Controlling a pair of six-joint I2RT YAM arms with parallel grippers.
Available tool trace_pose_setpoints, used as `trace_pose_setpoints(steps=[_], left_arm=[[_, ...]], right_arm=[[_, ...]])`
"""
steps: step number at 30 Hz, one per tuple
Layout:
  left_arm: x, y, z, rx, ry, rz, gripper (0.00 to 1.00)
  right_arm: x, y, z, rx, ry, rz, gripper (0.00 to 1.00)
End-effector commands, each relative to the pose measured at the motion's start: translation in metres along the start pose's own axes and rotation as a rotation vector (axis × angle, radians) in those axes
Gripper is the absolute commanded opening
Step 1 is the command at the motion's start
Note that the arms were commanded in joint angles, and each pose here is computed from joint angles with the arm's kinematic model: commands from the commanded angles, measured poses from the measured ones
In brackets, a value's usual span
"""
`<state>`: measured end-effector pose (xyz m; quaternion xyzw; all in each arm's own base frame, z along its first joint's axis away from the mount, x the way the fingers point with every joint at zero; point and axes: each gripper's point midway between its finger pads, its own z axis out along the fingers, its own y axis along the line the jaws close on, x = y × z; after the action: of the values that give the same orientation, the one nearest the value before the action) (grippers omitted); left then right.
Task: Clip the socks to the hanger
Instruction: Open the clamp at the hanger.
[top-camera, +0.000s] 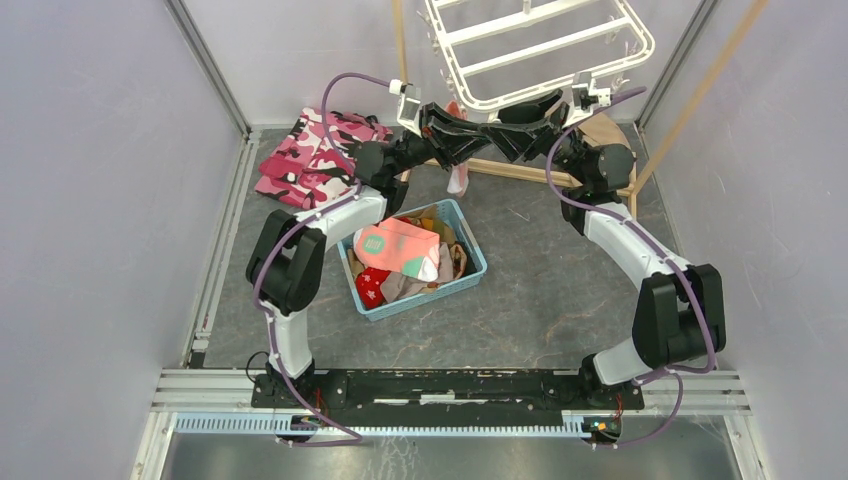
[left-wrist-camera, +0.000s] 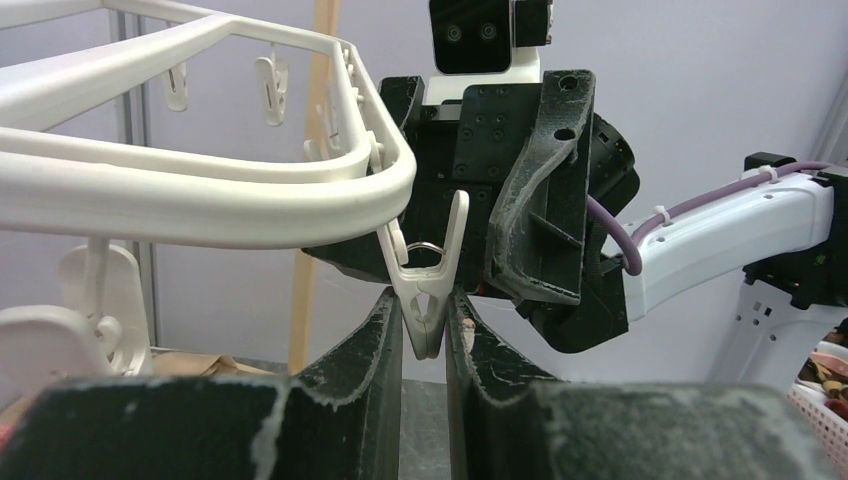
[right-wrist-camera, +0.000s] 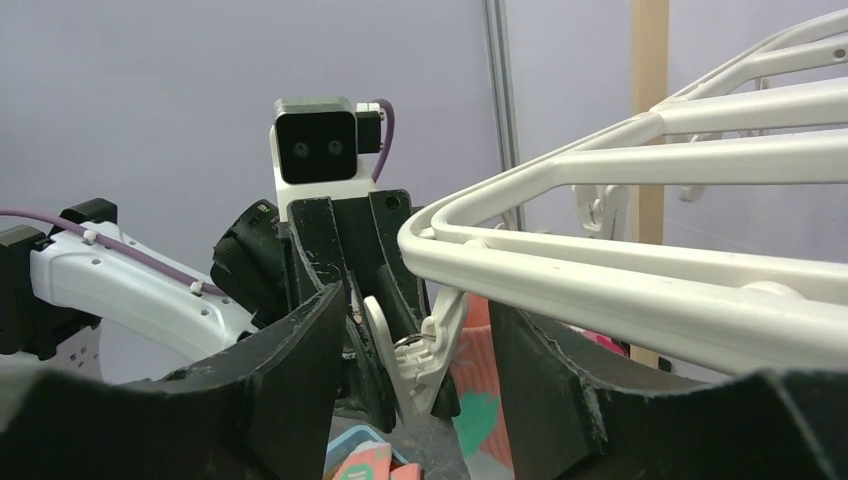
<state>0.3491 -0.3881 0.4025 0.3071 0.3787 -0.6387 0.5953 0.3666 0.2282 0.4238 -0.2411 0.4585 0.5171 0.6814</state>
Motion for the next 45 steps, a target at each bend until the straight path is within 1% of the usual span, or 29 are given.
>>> trace_pose_setpoints(steps=[1,11,18,20,26,29,31,32,34,37,39,40,42,45], left_arm=[[-0.011,-0.012,0.005,0.07,-0.023,0.004,0.02],[-0.015,-0.012,0.002,0.089,-0.045,-0.023,0.02],[-0.016,-0.011,0.0,0.092,-0.055,-0.046,0.02],[-0.016,-0.01,0.0,0.091,-0.057,-0.049,0.02],[-0.019,-0.007,-0.001,0.084,-0.068,-0.052,0.02],[-0.021,-0.006,-0.001,0.079,-0.073,-0.054,0.02],[-0.022,-0.005,-0.002,0.073,-0.077,-0.058,0.04],[-0.022,-0.004,-0.002,0.068,-0.077,-0.06,0.06],[-0.023,-0.002,-0.002,0.058,-0.078,-0.066,0.15],[-0.023,0.001,-0.003,0.039,-0.075,-0.08,0.39],[-0.023,0.0,-0.004,0.033,-0.072,-0.08,0.53],[-0.023,0.0,-0.006,0.028,-0.069,-0.083,0.59],[-0.022,0.0,-0.01,0.015,-0.059,-0.09,0.67],[-0.021,0.0,-0.016,-0.005,-0.049,-0.098,0.74]], right_arm=[[-0.021,0.015,0.01,-0.065,-0.05,-0.035,0.59],[-0.022,0.017,0.011,-0.076,-0.047,-0.029,0.47],[-0.02,0.016,0.011,-0.077,-0.033,-0.03,0.41],[-0.02,0.015,0.012,-0.078,-0.032,-0.031,0.37],[-0.019,0.013,0.014,-0.078,-0.022,-0.024,0.15],[-0.019,0.012,0.015,-0.077,-0.02,-0.022,0.11],[-0.018,0.011,0.015,-0.075,-0.019,-0.019,0.1],[-0.019,0.011,0.015,-0.073,-0.021,-0.019,0.1],[-0.019,0.009,0.015,-0.065,-0.018,-0.018,0.09],[-0.017,0.006,0.015,-0.05,-0.013,-0.017,0.09],[-0.016,0.004,0.016,-0.042,-0.01,-0.014,0.09],[-0.017,0.004,0.016,-0.038,-0.011,-0.016,0.08],[-0.017,0.003,0.016,-0.038,-0.01,-0.016,0.08],[-0.016,0.002,0.016,-0.035,-0.009,-0.013,0.08]])
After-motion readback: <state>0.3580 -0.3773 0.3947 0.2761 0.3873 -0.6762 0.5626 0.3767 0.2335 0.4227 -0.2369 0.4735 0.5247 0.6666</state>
